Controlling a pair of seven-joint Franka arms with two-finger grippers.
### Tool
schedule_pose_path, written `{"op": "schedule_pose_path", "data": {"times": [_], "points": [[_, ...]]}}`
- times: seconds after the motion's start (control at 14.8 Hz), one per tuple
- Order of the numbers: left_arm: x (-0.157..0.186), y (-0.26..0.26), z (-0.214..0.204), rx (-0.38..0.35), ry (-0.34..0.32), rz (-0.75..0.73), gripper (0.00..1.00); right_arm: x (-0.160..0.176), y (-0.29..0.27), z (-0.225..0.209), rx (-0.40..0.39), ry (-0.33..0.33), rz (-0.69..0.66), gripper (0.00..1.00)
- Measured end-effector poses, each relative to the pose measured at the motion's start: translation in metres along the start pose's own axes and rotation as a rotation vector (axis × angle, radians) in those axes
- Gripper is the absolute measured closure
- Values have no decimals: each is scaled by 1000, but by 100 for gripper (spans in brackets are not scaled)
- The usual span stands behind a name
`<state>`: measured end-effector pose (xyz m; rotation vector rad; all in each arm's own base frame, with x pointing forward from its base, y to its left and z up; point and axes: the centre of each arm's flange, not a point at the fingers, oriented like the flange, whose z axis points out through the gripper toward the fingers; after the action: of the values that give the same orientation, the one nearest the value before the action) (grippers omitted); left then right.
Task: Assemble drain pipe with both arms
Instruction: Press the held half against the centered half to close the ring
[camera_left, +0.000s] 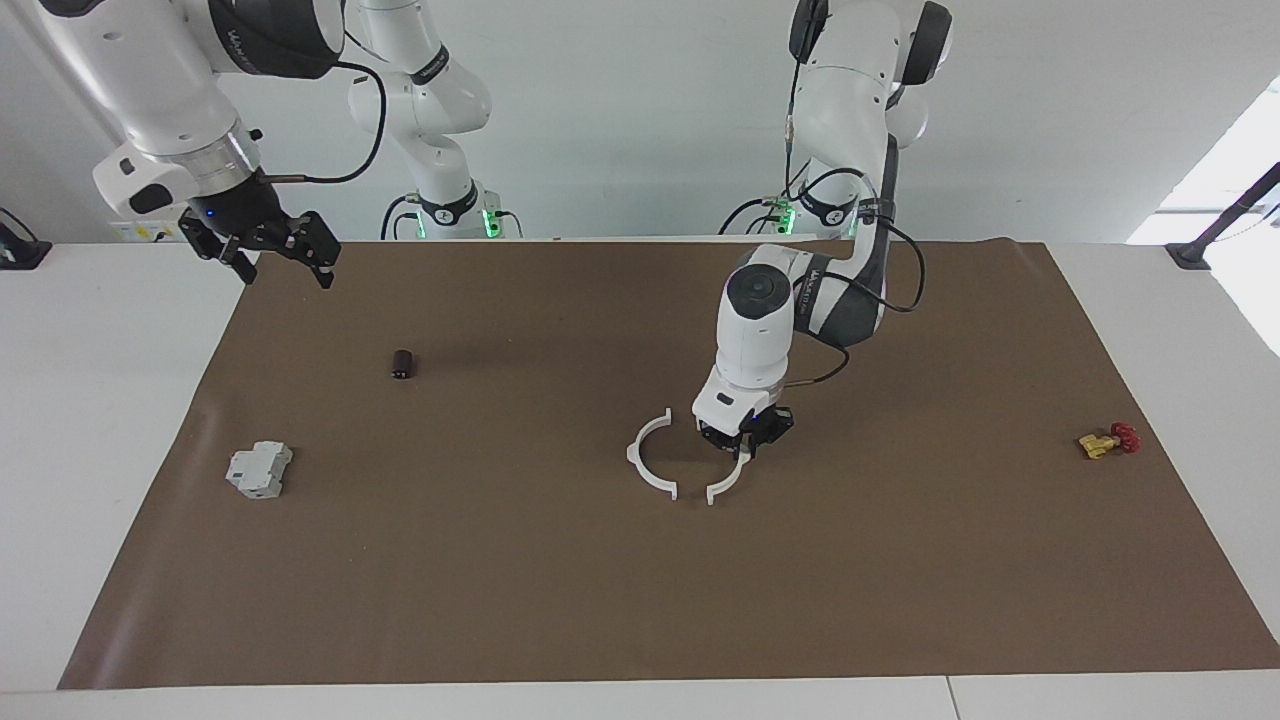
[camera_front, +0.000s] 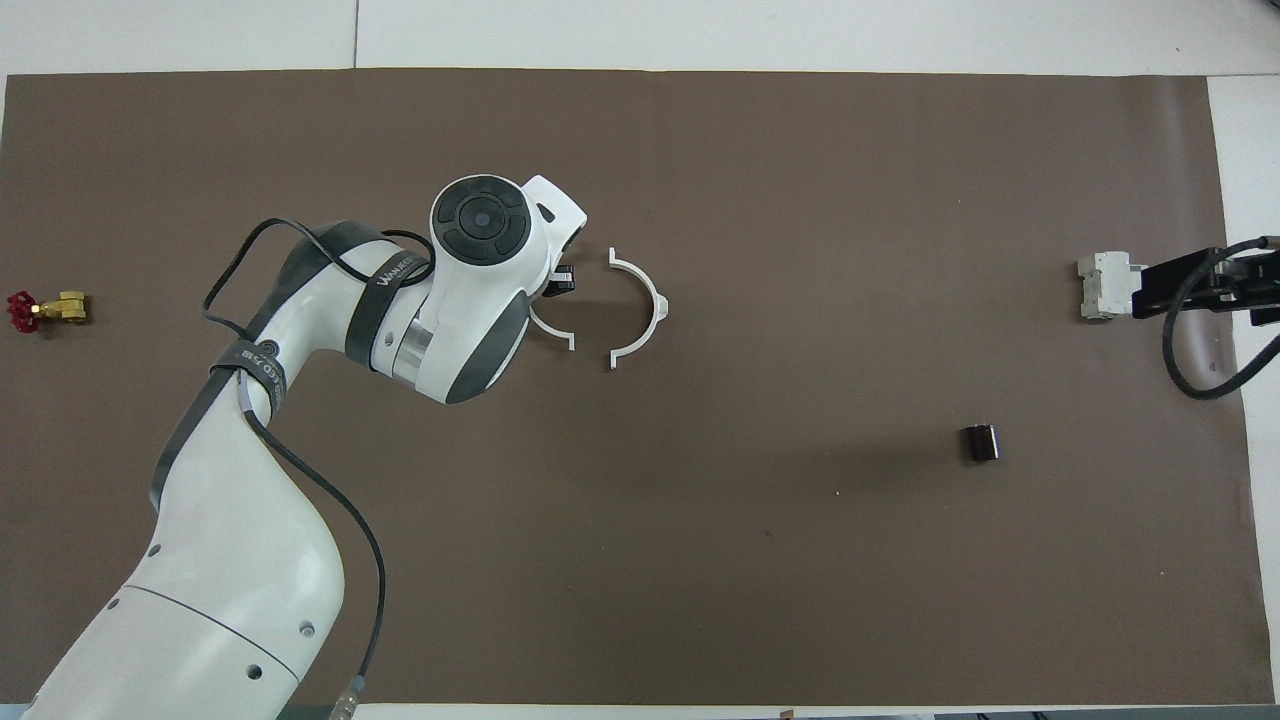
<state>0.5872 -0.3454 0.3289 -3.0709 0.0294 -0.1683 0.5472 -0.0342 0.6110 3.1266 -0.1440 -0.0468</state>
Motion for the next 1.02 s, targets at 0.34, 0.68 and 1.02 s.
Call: {"op": "schedule_pose_path", "data": {"times": [0.34,0.68,1.02], "points": [[-4,13,7,-14,19,19,79,0,0,0,0,0,0,0],[-6,20,20,-13,20,27,79,0,0,0,0,0,0,0],[-12,25,20,6,-7,33,79,0,0,0,0,0,0,0]]}}
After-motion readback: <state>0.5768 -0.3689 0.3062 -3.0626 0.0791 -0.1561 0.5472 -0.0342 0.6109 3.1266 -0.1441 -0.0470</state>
